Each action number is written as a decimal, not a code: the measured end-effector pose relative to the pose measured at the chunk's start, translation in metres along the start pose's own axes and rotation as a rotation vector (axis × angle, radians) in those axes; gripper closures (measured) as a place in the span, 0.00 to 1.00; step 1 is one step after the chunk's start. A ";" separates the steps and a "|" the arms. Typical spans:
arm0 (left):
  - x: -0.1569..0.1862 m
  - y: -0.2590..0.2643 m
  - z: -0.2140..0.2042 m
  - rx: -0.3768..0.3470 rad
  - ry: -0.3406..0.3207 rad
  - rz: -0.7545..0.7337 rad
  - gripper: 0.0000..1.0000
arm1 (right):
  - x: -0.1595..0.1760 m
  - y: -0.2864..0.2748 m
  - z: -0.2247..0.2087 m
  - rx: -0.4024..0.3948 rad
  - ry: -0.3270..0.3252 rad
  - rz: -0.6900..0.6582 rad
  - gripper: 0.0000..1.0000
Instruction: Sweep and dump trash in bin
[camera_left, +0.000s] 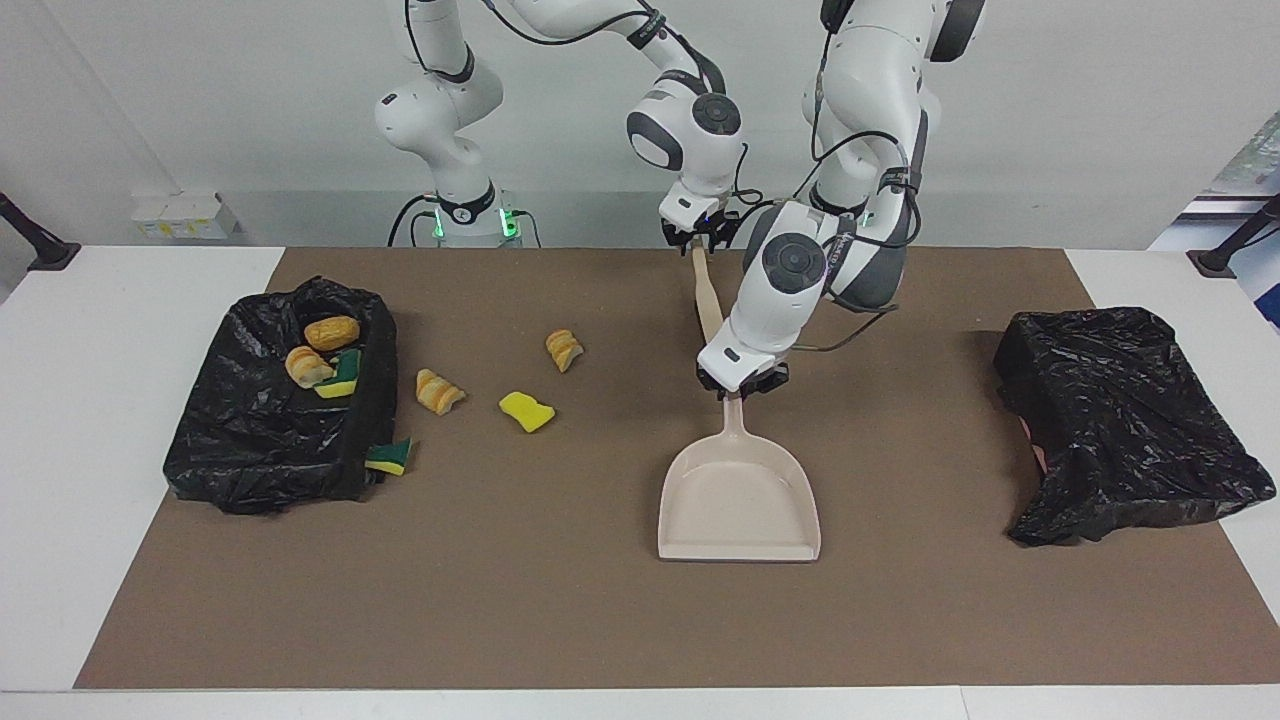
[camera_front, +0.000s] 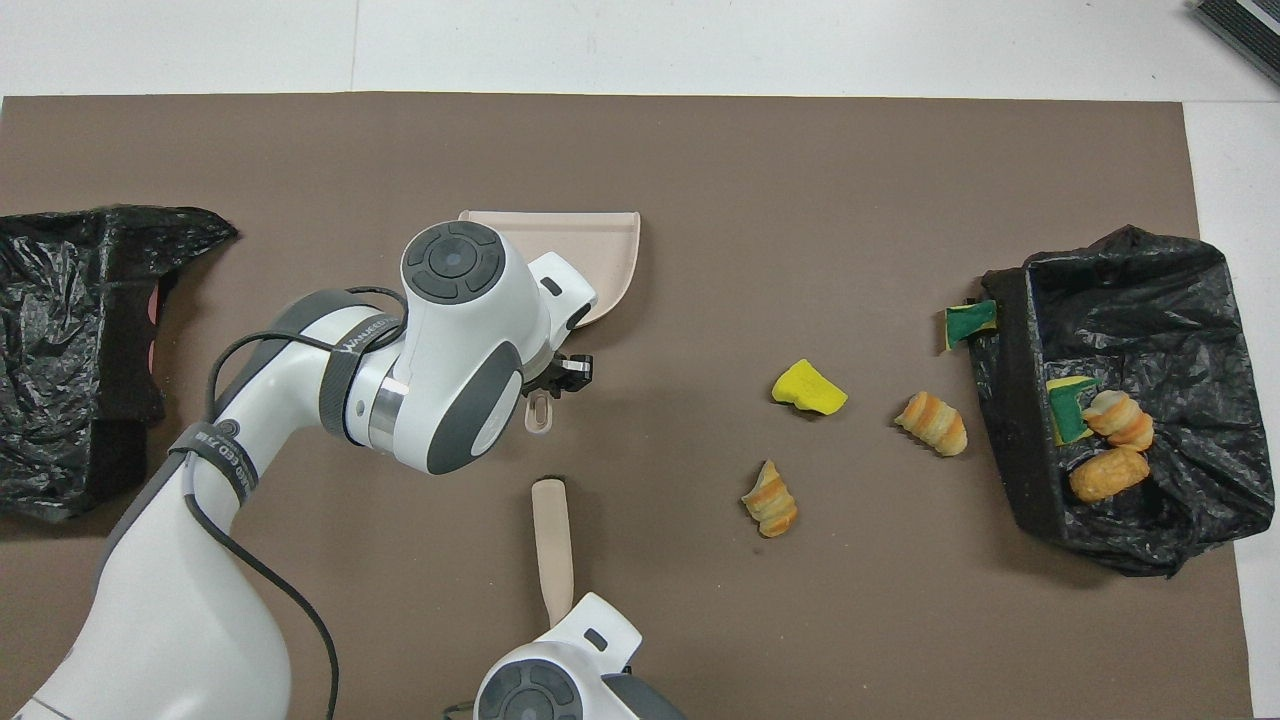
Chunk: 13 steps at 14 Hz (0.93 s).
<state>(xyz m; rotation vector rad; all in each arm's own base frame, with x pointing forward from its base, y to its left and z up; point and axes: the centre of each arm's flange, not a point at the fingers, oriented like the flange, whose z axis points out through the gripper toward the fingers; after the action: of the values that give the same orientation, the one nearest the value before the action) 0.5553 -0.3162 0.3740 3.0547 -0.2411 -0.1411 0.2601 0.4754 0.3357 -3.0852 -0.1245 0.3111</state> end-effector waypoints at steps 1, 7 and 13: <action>0.004 -0.012 -0.008 -0.003 0.012 0.031 0.68 | 0.000 0.000 -0.002 0.006 0.006 0.000 0.74; 0.016 -0.073 -0.040 -0.007 0.053 0.256 0.68 | 0.003 0.020 -0.040 0.028 0.051 0.033 0.74; 0.014 -0.135 -0.066 -0.002 0.026 0.707 0.68 | 0.032 0.136 -0.097 -0.149 0.094 0.184 0.74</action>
<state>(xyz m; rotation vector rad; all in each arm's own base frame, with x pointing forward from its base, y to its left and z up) 0.5959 -0.1805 0.4272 2.7574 -1.2698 -0.0539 0.3211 0.3392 0.4181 -3.2588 0.1464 0.1694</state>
